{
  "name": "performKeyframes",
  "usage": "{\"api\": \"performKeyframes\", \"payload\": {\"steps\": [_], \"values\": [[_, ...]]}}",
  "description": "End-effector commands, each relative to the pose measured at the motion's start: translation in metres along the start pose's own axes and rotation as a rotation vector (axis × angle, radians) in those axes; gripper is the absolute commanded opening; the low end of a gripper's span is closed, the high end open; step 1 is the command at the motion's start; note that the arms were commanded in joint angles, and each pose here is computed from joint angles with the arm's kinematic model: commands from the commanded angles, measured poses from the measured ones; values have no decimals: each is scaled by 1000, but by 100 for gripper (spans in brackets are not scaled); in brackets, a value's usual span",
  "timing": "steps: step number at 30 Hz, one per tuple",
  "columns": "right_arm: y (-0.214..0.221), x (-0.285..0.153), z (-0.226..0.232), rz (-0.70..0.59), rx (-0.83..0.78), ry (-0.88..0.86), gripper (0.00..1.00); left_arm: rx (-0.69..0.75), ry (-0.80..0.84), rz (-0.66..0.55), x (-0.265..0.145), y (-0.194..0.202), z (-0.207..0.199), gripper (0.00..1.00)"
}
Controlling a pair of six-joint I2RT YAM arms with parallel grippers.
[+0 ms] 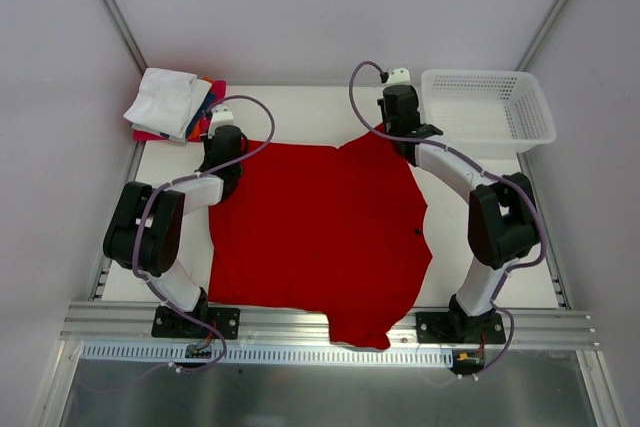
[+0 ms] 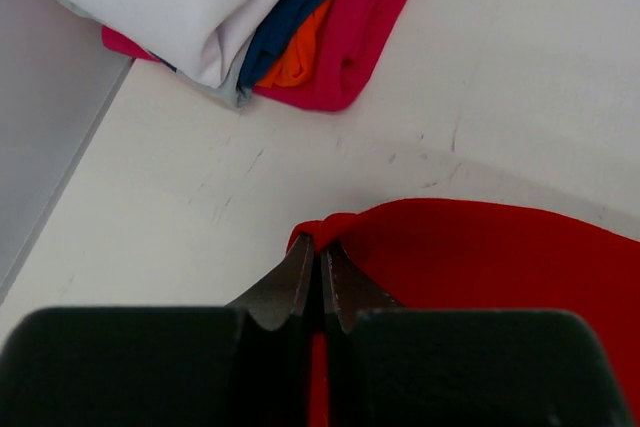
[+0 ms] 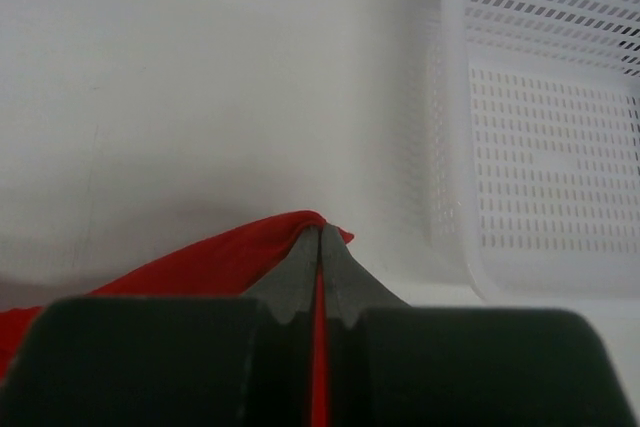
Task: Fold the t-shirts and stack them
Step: Flatten out the tshirt
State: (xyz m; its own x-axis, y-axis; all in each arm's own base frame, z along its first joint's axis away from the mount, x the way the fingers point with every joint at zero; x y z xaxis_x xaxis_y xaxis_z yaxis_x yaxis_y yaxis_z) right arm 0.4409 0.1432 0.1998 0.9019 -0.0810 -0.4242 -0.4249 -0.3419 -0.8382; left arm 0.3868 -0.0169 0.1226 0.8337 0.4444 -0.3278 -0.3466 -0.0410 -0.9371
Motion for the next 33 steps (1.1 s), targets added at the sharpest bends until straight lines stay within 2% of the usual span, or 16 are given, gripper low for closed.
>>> {"api": "performKeyframes", "payload": {"steps": [1, 8, 17, 32, 33], "values": [[-24, 12, -12, -58, 14, 53, 0, -25, 23, -44, 10, -28, -13, 0], [-31, 44, -8, -58, -15, 84, 0, 61, 21, -62, 36, -26, -29, 0], [-38, 85, -4, -62, -22, 92, 0, 107, 10, -102, 64, -49, -52, 0], [-38, 129, 12, -72, -54, 96, 0, 225, -109, -69, 101, -40, -58, 0], [-40, 133, 12, -75, -52, 101, 0, 228, -113, -60, 105, -38, -60, 4]]}}
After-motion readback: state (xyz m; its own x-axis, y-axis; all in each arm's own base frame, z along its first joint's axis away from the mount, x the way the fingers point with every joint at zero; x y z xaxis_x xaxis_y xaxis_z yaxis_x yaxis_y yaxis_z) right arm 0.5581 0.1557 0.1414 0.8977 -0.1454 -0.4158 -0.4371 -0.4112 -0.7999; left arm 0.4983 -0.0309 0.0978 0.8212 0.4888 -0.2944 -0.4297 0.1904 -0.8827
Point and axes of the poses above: each gripper's point midway between its finger pads, its own x axis out along the fingers, its own z axis along the line the jaws close on, y = z × x, the point moved 5 cm from there along -x, back along the fingers, and after that the axes turned 7 degrees about -x, right-handed, at the moved point
